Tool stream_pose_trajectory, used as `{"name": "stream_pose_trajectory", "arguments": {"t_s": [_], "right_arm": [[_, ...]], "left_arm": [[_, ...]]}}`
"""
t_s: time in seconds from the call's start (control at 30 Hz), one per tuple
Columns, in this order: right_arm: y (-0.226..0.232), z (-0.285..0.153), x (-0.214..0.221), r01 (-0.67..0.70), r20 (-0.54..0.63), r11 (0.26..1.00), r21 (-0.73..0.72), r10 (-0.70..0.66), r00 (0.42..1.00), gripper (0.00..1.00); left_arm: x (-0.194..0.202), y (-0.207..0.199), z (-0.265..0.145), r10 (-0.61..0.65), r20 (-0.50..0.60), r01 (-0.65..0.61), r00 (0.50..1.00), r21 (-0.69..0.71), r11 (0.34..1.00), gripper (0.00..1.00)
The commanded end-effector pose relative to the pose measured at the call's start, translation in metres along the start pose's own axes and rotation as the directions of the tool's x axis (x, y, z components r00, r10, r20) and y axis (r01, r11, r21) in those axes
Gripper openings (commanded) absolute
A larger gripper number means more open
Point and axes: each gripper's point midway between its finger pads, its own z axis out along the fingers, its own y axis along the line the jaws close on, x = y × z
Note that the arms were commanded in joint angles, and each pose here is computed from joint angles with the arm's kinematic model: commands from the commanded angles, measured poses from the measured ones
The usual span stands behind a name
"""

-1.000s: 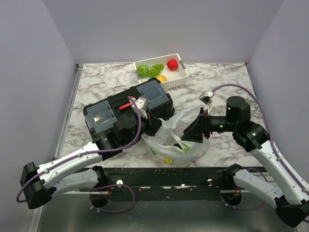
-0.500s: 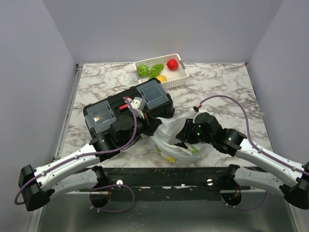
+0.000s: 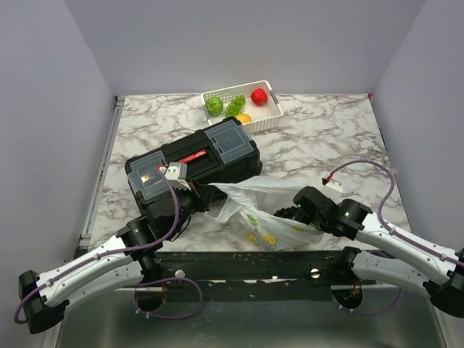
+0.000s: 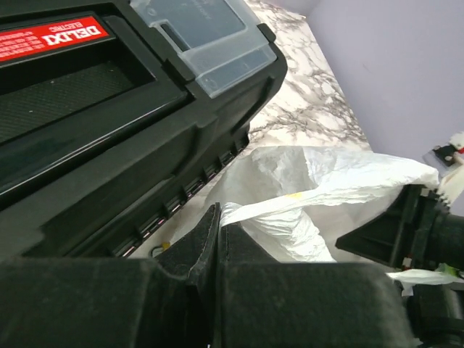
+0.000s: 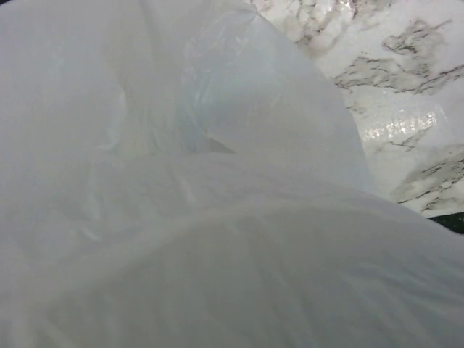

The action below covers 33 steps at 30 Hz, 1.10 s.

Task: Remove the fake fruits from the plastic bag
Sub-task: Adjust the plastic bag at the center of the board.

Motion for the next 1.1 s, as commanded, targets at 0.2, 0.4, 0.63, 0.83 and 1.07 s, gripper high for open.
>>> {"name": "stream_pose_trajectory", "arguments": {"t_s": [0.2,0.4,0.63,0.83,1.07], "right_arm": [[0.080,-0.026,0.011,0.249,0.041,0.831,-0.497,-0.264,0.964,0.73],[0.112,-0.044,0.010,0.324,0.060,0.740,-0.589,-0.360,0.931,0.74],[0.111,-0.065,0.004,0.378,0.081,0.702,-0.603,-0.417,0.905,0.82],[0.080,-0.062,-0.005,0.311,0.034,0.823,-0.475,-0.336,0.941,0.77],[0.063,-0.067,-0.003,0.239,0.018,0.848,-0.473,-0.262,0.965,0.73]], "left_arm": [[-0.006,-0.033,-0.035,0.282,-0.040,-0.261,0.959,0.273,0.926,0.28],[-0.040,-0.093,-0.072,0.400,-0.050,-0.324,0.915,0.500,0.803,0.68],[-0.056,-0.139,-0.072,0.518,-0.085,-0.357,0.851,0.629,0.690,0.90],[-0.018,-0.143,-0.010,0.625,-0.140,-0.412,0.768,0.639,0.649,0.95],[0.026,-0.128,0.063,0.669,-0.320,-0.435,0.671,0.560,0.705,0.98]]}}
